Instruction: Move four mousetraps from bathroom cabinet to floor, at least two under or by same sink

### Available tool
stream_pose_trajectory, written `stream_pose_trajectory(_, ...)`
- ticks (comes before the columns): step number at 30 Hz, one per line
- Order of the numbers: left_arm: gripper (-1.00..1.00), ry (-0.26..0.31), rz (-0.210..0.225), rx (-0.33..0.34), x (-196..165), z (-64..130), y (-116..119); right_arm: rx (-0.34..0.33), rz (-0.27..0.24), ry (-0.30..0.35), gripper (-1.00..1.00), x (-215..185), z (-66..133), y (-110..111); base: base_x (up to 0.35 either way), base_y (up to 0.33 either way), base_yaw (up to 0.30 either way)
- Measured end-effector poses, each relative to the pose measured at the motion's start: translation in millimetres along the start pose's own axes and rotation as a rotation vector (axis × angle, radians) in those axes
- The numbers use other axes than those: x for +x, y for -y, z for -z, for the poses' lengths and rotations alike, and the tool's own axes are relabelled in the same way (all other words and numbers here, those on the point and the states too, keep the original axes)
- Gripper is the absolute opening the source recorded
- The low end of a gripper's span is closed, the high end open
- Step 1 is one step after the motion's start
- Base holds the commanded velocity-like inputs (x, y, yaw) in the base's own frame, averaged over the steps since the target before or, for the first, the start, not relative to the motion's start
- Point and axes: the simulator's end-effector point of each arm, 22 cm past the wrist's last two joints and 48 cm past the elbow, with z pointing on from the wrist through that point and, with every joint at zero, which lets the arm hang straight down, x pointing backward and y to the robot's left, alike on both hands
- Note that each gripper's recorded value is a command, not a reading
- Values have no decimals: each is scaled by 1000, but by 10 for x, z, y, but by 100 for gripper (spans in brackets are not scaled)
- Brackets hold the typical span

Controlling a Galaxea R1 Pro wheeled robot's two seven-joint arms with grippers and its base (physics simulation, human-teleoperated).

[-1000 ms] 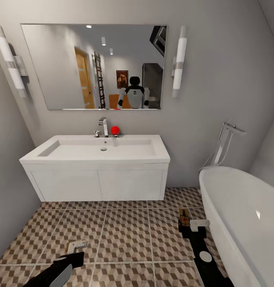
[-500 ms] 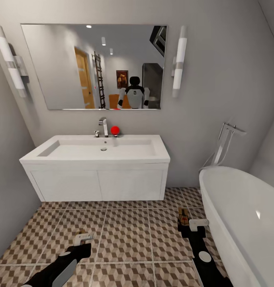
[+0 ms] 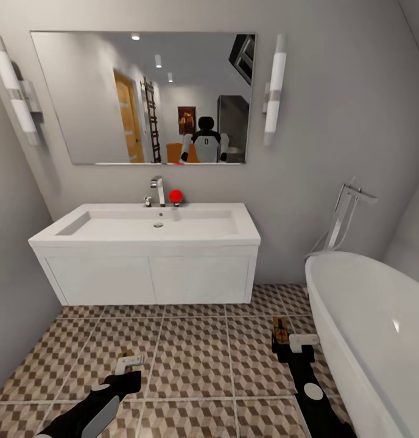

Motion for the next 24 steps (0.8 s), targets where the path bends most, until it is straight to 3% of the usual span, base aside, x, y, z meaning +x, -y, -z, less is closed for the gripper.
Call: stream_pose_trajectory(24,-100,-12,4,17,368,-338,112,-2,0,-11,-100,472,-123,-92,0,0,0)
